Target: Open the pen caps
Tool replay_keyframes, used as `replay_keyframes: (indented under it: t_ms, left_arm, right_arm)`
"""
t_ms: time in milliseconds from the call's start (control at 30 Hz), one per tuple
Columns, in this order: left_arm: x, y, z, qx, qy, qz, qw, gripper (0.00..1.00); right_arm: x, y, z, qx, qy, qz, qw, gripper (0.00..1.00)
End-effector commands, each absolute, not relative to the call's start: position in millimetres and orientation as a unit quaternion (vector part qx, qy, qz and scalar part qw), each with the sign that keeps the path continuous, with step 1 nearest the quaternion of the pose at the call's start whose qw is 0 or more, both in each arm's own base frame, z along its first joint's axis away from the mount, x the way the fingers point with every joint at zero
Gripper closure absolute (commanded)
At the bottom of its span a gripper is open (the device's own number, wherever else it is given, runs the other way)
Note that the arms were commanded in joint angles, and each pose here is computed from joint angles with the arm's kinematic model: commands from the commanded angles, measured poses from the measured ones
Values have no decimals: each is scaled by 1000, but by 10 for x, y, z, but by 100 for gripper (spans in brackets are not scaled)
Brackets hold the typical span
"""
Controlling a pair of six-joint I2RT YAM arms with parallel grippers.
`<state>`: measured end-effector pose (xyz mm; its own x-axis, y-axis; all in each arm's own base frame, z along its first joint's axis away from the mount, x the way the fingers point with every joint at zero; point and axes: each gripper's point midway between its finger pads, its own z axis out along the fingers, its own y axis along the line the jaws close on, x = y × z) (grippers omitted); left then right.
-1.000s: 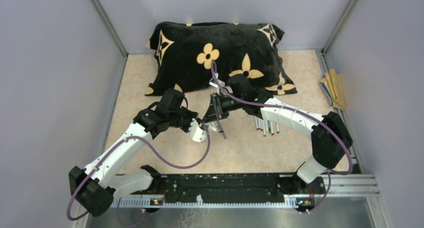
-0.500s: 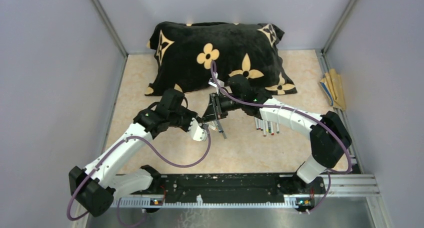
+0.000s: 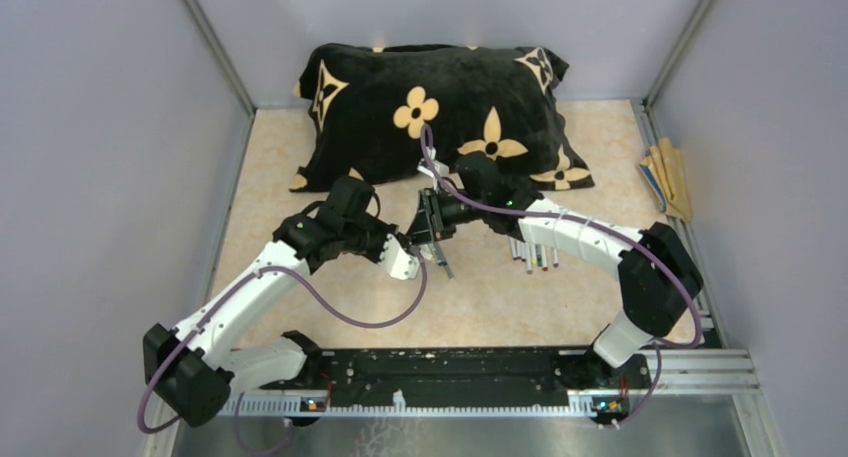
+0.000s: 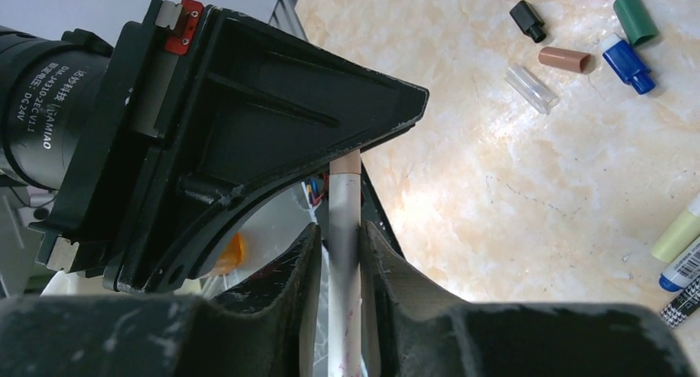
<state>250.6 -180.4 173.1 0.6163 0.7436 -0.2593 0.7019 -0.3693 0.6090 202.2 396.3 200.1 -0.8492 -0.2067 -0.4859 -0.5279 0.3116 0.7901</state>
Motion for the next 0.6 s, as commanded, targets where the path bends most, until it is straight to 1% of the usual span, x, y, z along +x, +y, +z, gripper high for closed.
replay_keyframes:
  t_ms: [0, 67, 100, 133, 167, 400, 567]
  left_arm:
    - [2657, -1797, 1855, 813, 456, 53, 359, 100]
    - [2664, -1821, 1881, 809, 457, 50, 367, 100]
    - [2668, -1826, 1891, 807, 459, 49, 368, 100]
    - [2671, -1825, 1894, 808, 458, 50, 367, 100]
    - [2678, -1819, 1894, 808, 459, 51, 366, 100]
    - [2777, -1662, 1795, 810, 469, 86, 343, 100]
    - [2961, -1466, 1729, 807, 470, 122, 337, 100]
  right_arm:
    - [1771, 3998, 2090, -261, 775, 563, 123, 78]
    - [1767, 3998, 2100, -258, 773, 566, 125, 81]
    - [1768, 3999, 2106, -257, 772, 567, 126, 85]
    - [1769, 3997, 2112, -257, 772, 568, 126, 91]
    - [1764, 3996, 2115, -257, 772, 568, 126, 99]
    - [1733, 3836, 2109, -253, 780, 556, 135, 100]
    - [1636, 3635, 2007, -249, 797, 534, 133, 100]
